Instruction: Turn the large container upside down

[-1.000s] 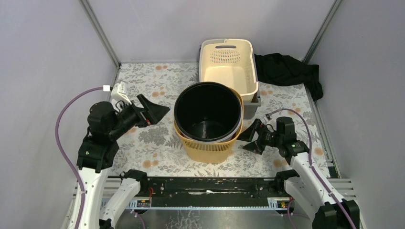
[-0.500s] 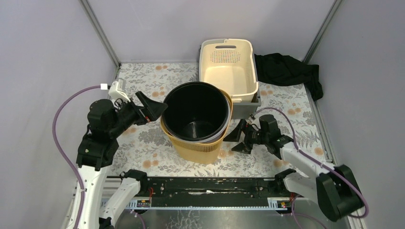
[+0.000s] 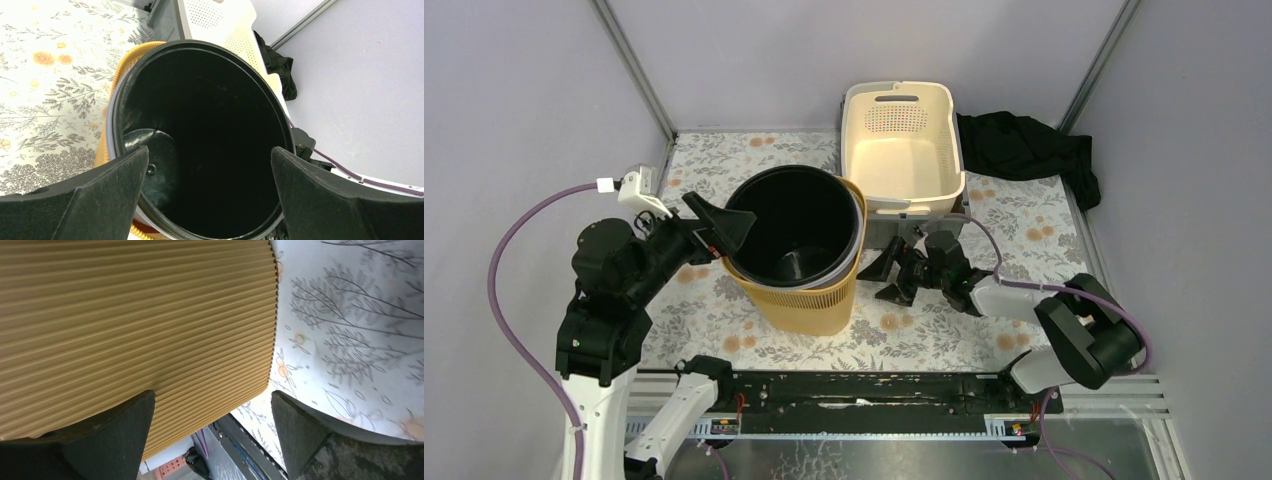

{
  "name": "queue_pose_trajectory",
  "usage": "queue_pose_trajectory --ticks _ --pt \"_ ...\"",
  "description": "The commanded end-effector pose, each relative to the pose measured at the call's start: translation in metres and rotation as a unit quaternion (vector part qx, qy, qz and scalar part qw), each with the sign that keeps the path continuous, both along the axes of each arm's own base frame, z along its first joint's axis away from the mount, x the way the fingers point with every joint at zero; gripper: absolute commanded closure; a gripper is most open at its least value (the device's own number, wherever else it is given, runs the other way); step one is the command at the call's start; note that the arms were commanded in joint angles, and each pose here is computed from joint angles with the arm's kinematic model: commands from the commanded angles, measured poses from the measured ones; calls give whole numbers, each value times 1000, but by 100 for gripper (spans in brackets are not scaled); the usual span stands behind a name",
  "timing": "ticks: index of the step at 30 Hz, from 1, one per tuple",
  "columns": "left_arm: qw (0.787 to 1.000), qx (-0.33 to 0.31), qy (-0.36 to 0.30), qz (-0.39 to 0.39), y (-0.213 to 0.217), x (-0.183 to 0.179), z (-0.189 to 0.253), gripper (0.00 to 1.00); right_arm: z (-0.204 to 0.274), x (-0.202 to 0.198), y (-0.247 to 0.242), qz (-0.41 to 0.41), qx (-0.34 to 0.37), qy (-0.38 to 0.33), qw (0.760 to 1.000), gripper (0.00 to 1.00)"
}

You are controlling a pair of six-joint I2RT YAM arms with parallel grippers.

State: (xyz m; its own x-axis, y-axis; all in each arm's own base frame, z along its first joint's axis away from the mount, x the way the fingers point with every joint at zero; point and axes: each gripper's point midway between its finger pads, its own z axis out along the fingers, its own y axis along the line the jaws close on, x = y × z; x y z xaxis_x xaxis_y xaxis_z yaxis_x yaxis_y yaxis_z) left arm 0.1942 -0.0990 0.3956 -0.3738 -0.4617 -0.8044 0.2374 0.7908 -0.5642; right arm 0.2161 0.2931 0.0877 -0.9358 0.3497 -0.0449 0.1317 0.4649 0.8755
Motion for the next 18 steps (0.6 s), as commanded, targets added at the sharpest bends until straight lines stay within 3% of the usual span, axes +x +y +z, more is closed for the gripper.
queue_pose_trajectory --ticks 1,9,18 --pt "1000 19 -1 12 7 -4 -1 0 34 37 33 -51 60 -49 996 7" --pt "999 29 4 22 11 -5 -3 0 36 57 57 -55 54 -84 993 8" --pt "999 30 2 27 14 -9 -1 0 28 11 18 -17 5 -119 993 7"
